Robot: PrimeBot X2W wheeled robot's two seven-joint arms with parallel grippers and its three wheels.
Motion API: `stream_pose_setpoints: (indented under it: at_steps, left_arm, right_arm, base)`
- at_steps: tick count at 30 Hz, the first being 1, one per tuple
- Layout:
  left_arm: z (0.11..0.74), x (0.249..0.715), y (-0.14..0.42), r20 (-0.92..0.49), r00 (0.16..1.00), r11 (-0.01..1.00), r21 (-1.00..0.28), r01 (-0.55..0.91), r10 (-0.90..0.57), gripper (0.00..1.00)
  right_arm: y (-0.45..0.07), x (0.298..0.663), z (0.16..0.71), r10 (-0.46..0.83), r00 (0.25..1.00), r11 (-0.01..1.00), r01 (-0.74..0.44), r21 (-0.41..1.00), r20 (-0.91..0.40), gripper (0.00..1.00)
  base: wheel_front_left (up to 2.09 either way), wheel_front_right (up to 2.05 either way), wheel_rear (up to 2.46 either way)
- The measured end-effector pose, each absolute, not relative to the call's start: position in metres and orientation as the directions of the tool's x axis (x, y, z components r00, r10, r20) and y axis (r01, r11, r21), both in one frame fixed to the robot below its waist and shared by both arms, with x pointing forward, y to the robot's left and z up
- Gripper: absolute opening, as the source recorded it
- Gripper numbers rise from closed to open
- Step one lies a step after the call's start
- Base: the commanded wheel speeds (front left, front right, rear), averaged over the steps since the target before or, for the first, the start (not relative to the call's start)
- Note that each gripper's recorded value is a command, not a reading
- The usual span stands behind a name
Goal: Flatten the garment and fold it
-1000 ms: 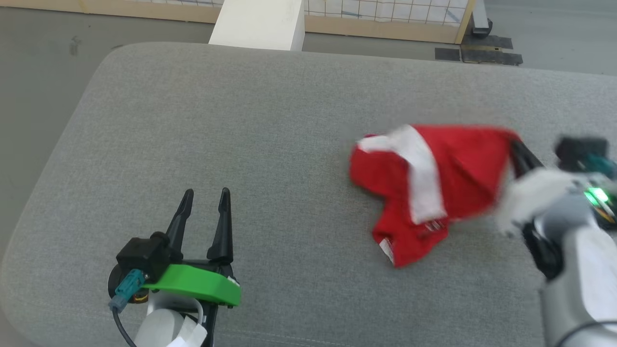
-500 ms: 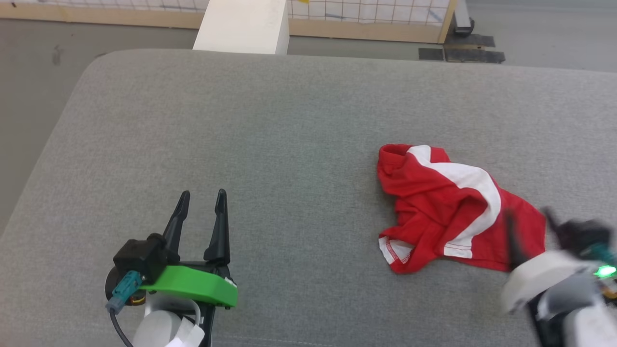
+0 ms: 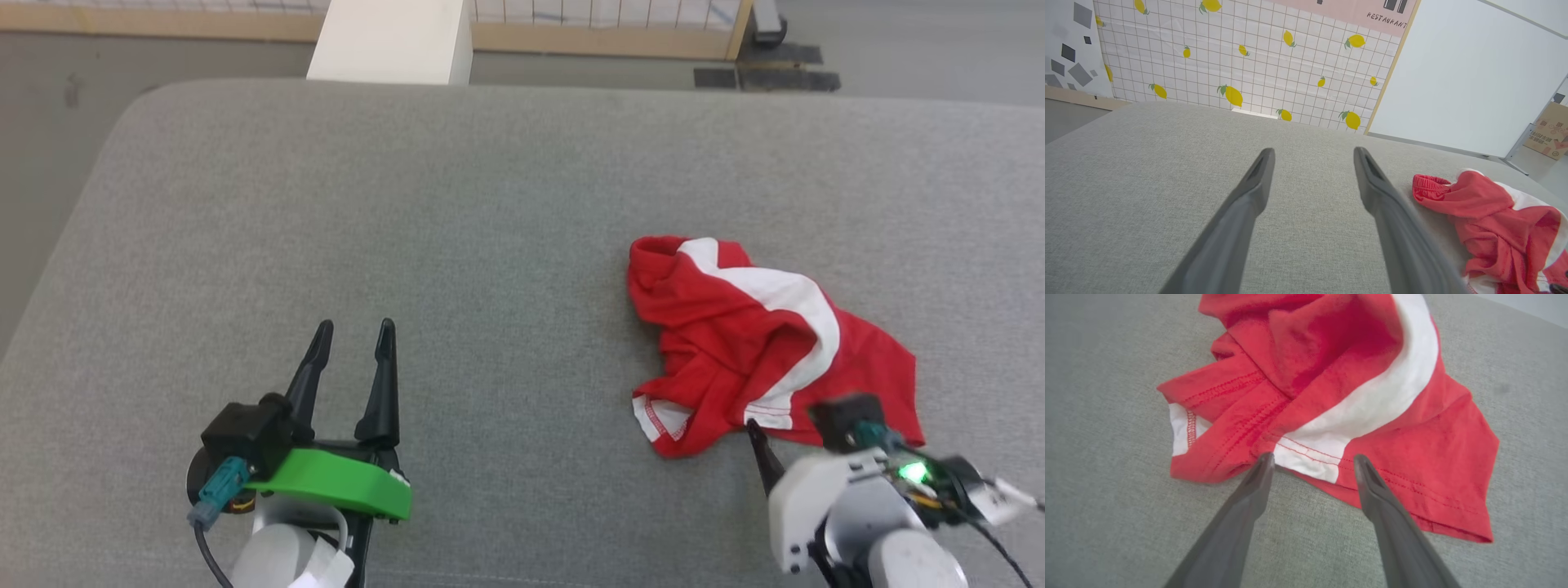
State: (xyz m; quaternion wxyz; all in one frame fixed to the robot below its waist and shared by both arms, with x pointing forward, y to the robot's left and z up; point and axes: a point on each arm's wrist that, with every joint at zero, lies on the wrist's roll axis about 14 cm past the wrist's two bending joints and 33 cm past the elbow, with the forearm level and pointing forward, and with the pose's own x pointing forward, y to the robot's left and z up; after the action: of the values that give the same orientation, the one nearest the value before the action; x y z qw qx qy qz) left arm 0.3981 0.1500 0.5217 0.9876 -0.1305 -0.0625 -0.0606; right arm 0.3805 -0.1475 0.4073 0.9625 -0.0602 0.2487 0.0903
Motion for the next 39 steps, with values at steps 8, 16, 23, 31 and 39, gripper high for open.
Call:
stream_pose_setpoints:
  at_steps: [8, 16, 23, 31, 39]
  left_arm:
    - [0.507, 0.407, 0.158, 0.100, 0.992, 0.962, -0.251, 0.105, -0.082, 1.00]
    - [0.505, 0.403, 0.169, 0.092, 0.994, 0.967, -0.245, 0.072, -0.051, 1.00]
    - [0.517, 0.400, 0.167, 0.126, 0.990, 0.965, -0.247, 0.086, -0.056, 1.00]
    - [0.530, 0.402, 0.148, 0.162, 0.981, 0.958, -0.249, 0.145, -0.106, 1.00]
    - [0.534, 0.399, 0.144, 0.172, 0.978, 0.955, -0.248, 0.161, -0.120, 1.00]
  right_arm:
    - [-0.135, 0.399, 0.371, 0.152, 0.762, 0.958, -0.270, -0.095, -0.630, 0.00]
    - [-0.149, 0.401, 0.372, 0.122, 0.777, 0.981, -0.188, -0.042, -0.618, 0.00]
    - [-0.226, 0.363, 0.391, -0.077, 0.797, 0.996, 0.040, -0.075, -0.600, 0.28]
    - [-0.254, 0.371, 0.462, -0.142, 0.935, 0.990, 0.143, -0.019, -0.324, 1.00]
    - [-0.181, 0.376, 0.480, 0.077, 0.970, 0.995, -0.059, 0.084, -0.229, 1.00]
  base:
    - [0.00, 0.00, 0.00]
    - [0.00, 0.00, 0.00]
    - [0.00, 0.00, 0.00]
    - [0.00, 0.00, 0.00]
    - [0.00, 0.00, 0.00]
